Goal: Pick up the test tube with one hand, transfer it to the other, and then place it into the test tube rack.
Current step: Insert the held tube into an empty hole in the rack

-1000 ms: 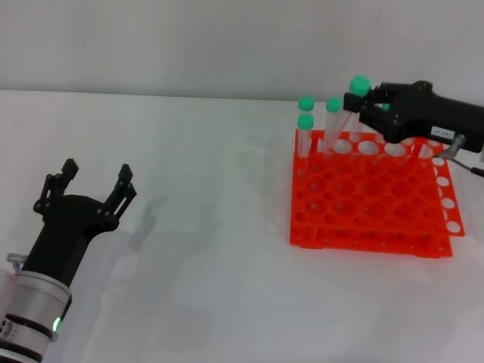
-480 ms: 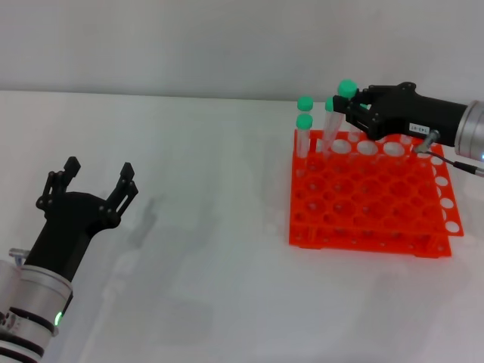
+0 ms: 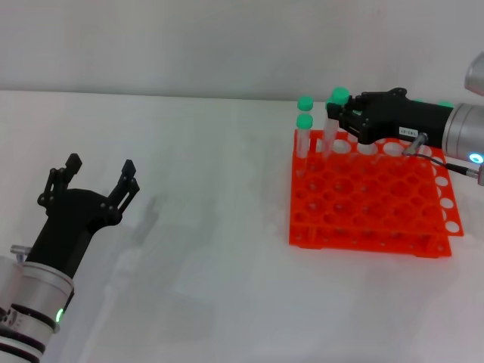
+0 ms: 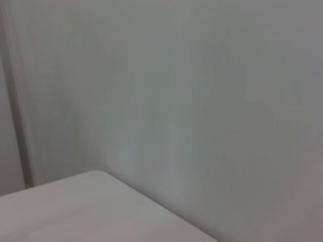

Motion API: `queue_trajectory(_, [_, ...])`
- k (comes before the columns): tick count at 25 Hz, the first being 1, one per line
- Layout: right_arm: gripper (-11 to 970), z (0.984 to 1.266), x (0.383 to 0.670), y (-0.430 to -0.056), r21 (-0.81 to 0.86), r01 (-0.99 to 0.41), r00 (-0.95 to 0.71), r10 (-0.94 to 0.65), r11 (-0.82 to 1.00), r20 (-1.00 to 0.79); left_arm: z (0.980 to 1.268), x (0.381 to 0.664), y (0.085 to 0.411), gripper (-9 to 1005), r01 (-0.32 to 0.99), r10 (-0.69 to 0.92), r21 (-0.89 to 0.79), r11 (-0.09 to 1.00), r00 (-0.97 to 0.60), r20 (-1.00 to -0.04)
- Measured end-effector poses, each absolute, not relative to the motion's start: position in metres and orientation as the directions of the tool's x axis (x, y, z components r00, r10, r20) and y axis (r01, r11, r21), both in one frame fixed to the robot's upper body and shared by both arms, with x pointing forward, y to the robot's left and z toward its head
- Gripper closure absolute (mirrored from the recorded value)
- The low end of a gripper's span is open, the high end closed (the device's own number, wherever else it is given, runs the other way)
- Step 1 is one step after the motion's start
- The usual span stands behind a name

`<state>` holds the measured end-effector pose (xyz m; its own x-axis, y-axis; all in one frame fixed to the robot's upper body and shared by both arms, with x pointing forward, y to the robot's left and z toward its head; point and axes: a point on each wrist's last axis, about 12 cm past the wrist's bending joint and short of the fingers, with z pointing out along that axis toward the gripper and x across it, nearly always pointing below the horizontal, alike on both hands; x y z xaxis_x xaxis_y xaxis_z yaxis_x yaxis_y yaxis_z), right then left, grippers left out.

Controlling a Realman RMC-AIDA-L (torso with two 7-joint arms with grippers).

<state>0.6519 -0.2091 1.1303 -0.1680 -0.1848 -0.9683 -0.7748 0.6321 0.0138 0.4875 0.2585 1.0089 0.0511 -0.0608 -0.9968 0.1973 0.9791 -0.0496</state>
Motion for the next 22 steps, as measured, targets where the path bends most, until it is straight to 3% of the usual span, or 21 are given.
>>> queue_trajectory(22, [763, 1.116, 0.655, -0.205, -0.006, -0.736, -0.226, -0.254, 0.677, -0.941, 1.011, 0.491, 0.259, 125, 0.200, -0.056, -0.043, 0.979, 0.060, -0.997])
